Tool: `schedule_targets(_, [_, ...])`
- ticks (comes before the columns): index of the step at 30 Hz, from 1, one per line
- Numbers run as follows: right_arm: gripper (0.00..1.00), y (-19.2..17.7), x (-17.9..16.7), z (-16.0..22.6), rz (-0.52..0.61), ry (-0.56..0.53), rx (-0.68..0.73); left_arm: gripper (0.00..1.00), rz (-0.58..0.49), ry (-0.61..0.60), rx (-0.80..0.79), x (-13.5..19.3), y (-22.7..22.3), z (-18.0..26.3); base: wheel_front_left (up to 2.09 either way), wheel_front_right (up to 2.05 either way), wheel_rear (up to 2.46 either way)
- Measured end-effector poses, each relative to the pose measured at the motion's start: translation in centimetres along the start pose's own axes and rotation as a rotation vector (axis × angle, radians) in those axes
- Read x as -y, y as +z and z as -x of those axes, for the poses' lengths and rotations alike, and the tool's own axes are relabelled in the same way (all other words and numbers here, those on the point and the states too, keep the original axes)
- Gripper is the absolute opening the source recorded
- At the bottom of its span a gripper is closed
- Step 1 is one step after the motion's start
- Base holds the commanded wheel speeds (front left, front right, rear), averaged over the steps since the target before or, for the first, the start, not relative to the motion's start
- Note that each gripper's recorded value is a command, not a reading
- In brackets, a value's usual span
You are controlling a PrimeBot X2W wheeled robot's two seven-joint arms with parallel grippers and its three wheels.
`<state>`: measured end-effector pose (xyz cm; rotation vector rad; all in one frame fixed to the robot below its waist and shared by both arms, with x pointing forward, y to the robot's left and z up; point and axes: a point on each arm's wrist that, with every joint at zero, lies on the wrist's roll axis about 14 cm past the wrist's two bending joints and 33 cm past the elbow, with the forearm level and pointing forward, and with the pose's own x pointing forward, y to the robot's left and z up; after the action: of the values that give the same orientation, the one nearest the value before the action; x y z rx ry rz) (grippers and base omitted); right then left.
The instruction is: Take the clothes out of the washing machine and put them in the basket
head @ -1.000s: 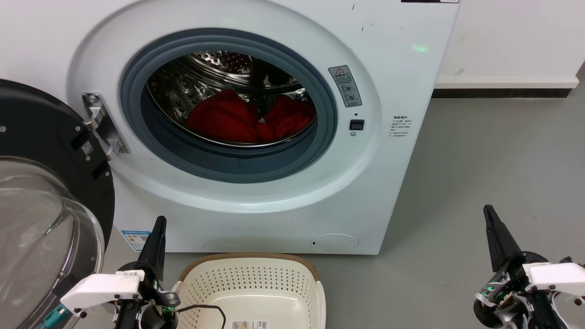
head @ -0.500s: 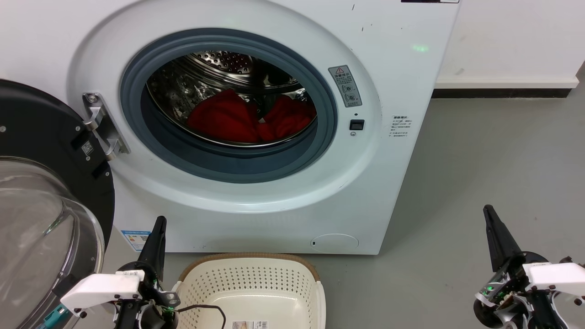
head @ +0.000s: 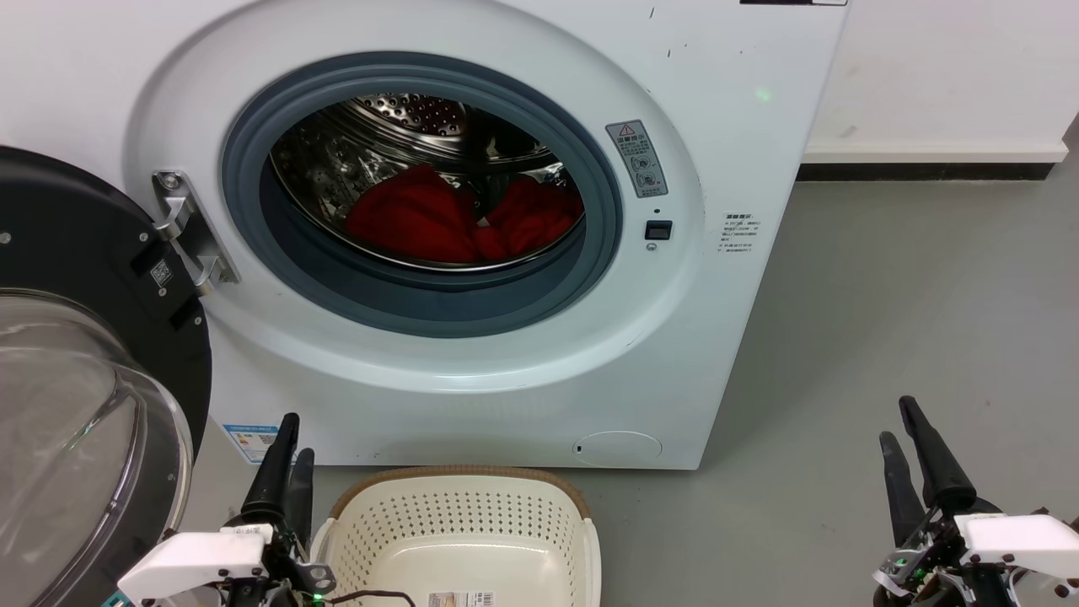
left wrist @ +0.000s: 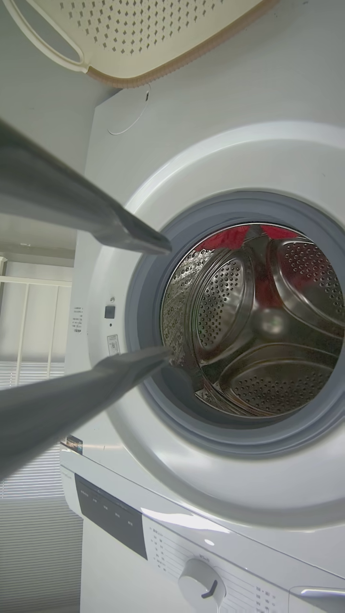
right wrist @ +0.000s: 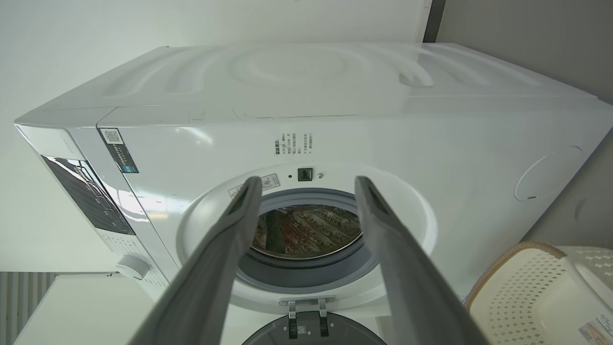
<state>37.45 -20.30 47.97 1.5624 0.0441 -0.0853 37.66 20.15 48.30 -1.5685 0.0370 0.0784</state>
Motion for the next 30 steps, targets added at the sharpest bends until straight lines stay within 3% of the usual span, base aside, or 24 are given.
schedule_targets(14, [1.0, 1.9, 0.4, 0.3, 0.134, -0.02, 0.086, 1.0, -0.099, 0.021, 0.082, -0.5, 1.8, 0.3, 0.0, 0.0, 0.0])
schedule_targets(24, [1.0, 3.9, -2.5, 0.2, 0.439, 0.043, 0.158, 1.0, -0.24, 0.035, 0.185, -0.2, 4.8, 0.5, 0.0, 0.0, 0.0])
schedule_targets(30, [1.0, 4.0, -5.3, 0.1, 0.664, 0.114, 0.189, 1.0, -0.366, -0.004, 0.237, 2.2, 5.9, 0.1, 0.0, 0.0, 0.0])
